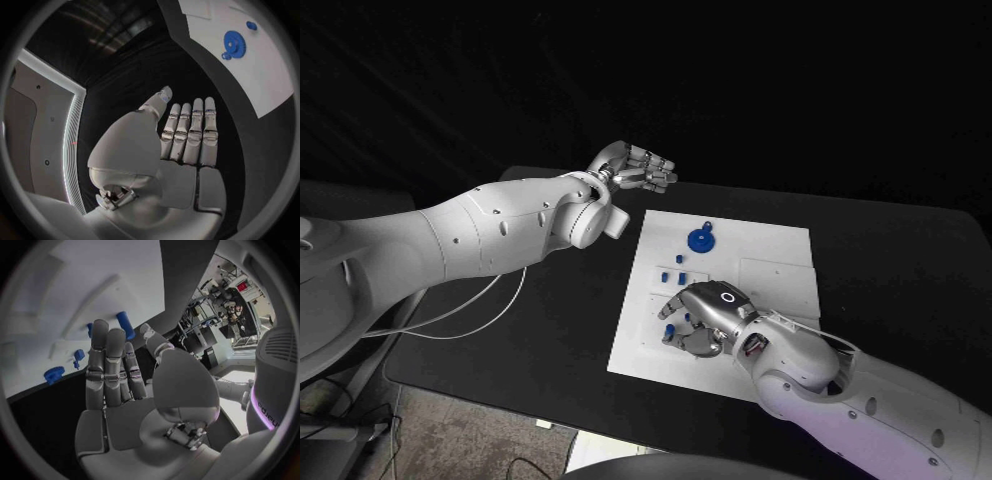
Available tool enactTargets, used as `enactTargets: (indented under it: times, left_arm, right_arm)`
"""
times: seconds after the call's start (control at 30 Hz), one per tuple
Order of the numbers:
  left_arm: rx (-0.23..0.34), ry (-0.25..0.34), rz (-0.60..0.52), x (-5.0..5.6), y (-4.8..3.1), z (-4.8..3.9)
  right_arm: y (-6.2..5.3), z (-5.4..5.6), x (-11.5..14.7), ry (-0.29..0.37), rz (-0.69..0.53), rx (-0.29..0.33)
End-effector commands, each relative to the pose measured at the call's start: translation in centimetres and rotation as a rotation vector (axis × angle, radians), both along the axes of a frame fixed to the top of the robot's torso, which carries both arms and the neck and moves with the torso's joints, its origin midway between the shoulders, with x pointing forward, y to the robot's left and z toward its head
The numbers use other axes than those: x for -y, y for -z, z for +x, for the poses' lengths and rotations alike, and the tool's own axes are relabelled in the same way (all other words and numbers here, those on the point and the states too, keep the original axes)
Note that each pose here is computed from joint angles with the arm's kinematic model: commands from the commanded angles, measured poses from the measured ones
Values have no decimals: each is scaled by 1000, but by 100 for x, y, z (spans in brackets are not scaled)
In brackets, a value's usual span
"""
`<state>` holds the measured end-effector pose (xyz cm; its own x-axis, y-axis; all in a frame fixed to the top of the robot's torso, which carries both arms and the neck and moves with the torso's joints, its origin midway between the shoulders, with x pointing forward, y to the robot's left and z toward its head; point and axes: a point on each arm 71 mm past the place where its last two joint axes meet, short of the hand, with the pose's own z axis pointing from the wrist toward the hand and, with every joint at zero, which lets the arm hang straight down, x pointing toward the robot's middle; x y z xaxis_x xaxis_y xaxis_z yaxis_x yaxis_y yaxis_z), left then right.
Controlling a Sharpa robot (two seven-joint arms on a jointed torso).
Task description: Assemble the parts on the task board
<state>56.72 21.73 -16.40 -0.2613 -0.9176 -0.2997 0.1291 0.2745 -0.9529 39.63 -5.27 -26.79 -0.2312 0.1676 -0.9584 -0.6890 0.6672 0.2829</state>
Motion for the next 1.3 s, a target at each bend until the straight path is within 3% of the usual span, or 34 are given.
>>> enactTargets:
  times: [0.03,0.37,0.5,0.63,0.87,1.07,1.3]
  left_arm:
    - [0,10,-7,9,-8,0]
    - [-1,9,-6,-1,-8,-1]
    - [-1,8,-5,-10,-8,-2]
    - [0,7,-6,-32,-9,-7]
    - [5,-4,-4,-117,-9,-18]
    - [0,-9,-5,-173,22,-44]
    - [-20,6,-21,-210,93,-106]
  right_arm:
    - [-61,-8,9,-1,121,-13]
    - [-116,15,104,20,212,-63]
    - [-210,84,237,55,261,-91]
    - [-348,230,498,134,323,-164]
    - [-485,448,997,256,329,-271]
    - [-459,538,1395,365,274,-392]
    - [-363,505,1804,497,156,-558]
